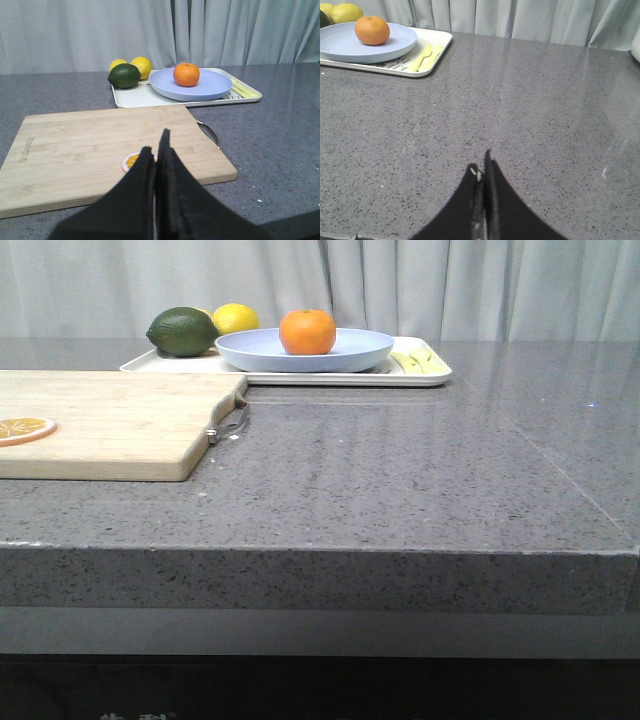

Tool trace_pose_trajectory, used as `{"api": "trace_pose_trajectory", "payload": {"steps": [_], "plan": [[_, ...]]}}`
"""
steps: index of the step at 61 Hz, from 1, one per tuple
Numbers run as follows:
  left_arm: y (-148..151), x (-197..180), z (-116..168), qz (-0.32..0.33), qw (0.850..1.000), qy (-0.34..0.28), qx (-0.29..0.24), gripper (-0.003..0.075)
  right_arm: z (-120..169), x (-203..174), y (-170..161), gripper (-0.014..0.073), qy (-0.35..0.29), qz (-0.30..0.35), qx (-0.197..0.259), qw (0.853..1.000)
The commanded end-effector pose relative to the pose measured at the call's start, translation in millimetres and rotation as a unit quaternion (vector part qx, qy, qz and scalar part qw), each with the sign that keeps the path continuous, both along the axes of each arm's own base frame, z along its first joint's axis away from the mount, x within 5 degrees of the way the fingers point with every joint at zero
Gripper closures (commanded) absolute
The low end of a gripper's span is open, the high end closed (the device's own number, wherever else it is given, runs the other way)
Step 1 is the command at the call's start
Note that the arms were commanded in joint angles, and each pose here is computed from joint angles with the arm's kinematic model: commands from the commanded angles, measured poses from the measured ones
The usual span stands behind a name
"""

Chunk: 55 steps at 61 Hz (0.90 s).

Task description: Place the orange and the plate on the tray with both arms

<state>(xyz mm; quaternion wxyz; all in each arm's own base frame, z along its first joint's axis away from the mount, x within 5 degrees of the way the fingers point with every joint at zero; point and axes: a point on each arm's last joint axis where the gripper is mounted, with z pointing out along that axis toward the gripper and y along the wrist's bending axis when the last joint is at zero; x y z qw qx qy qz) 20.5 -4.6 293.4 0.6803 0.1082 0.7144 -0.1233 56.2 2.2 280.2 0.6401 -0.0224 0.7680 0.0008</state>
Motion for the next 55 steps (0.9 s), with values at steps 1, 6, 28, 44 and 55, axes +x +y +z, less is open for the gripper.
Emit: {"api": "trace_pose_trajectory", "payload": {"steps": [1,6,28,44,55], "plan": [[-2.7,-0.7,7.5,0.008,0.998,-0.059,-0.014,0.0738,15.0,0.8,-0.4,0.0707,-0.049,-0.002,-0.004,0.999],[-2.6,2.9,-4.0,0.038,0.997,-0.063,-0.02,0.0738,15.0,0.8,-0.4,0.0707,-0.049,-0.002,-0.004,0.999],[2.1,27.1,-58.0,0.141,0.988,-0.054,-0.015,0.0738,15.0,0.8,-0.4,0.0707,-0.049,-0.002,-0.004,0.999],[2.2,34.0,-87.7,0.143,0.989,-0.036,-0.016,0.0738,15.0,0.8,-0.4,0.0707,-0.049,-0.002,-0.004,0.999],[2.2,34.0,-86.7,0.144,0.989,-0.042,-0.017,0.0738,15.0,0.8,-0.4,0.0707,-0.049,-0.002,-0.004,0.999]]}}
